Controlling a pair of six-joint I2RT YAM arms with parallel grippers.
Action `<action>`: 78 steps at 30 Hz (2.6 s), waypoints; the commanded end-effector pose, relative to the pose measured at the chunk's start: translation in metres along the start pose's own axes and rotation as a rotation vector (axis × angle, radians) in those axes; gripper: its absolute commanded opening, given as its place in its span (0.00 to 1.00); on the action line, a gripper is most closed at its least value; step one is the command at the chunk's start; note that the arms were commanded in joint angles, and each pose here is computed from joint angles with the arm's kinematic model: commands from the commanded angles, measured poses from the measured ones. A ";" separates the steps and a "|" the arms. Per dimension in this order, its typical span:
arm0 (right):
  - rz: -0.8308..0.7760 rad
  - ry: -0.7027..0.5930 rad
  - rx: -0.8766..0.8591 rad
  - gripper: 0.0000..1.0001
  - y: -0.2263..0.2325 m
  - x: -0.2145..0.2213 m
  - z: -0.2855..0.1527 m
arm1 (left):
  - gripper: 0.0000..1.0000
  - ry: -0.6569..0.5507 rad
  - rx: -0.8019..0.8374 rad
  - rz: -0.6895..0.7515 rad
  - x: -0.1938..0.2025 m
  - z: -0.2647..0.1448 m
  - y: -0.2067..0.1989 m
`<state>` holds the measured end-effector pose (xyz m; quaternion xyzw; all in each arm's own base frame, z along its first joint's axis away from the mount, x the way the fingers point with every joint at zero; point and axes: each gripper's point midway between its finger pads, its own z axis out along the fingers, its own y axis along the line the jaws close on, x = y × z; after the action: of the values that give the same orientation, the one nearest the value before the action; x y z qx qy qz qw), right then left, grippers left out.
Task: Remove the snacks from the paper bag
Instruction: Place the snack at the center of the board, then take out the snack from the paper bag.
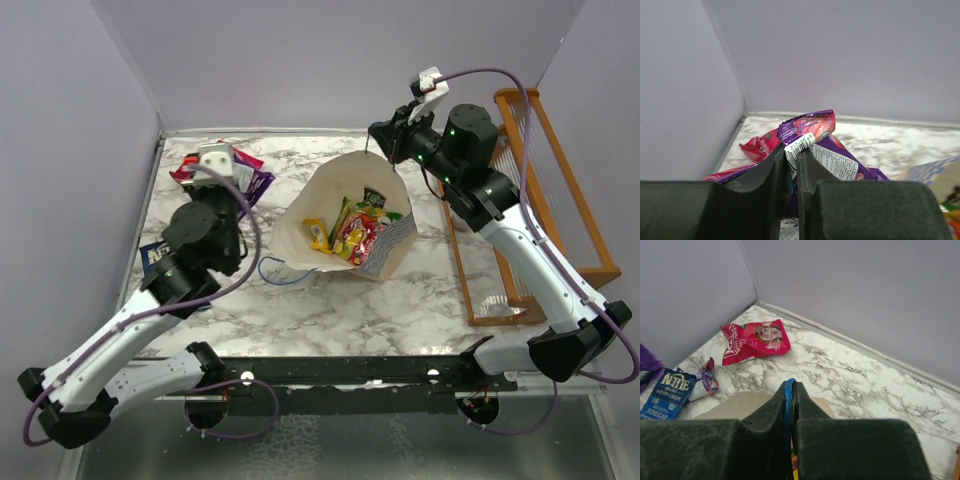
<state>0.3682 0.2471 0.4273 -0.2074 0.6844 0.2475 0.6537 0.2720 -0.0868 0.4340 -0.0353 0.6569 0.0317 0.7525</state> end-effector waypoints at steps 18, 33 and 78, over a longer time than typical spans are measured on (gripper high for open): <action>0.000 -0.145 -0.075 0.02 0.018 -0.045 -0.016 | 0.00 0.407 -0.248 -0.142 0.184 0.066 0.084; 0.000 -0.159 -0.097 0.02 0.022 -0.047 -0.016 | 0.00 0.830 -0.432 -0.260 0.330 0.008 0.100; -0.126 -0.157 -0.483 0.02 0.081 -0.045 -0.003 | 0.68 0.259 0.716 -0.510 0.036 -0.009 -0.061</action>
<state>0.3260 0.3033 0.4306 -0.3743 0.5975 0.3659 0.6074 0.2992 -0.1227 0.3617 0.0033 0.7338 -0.3311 0.5932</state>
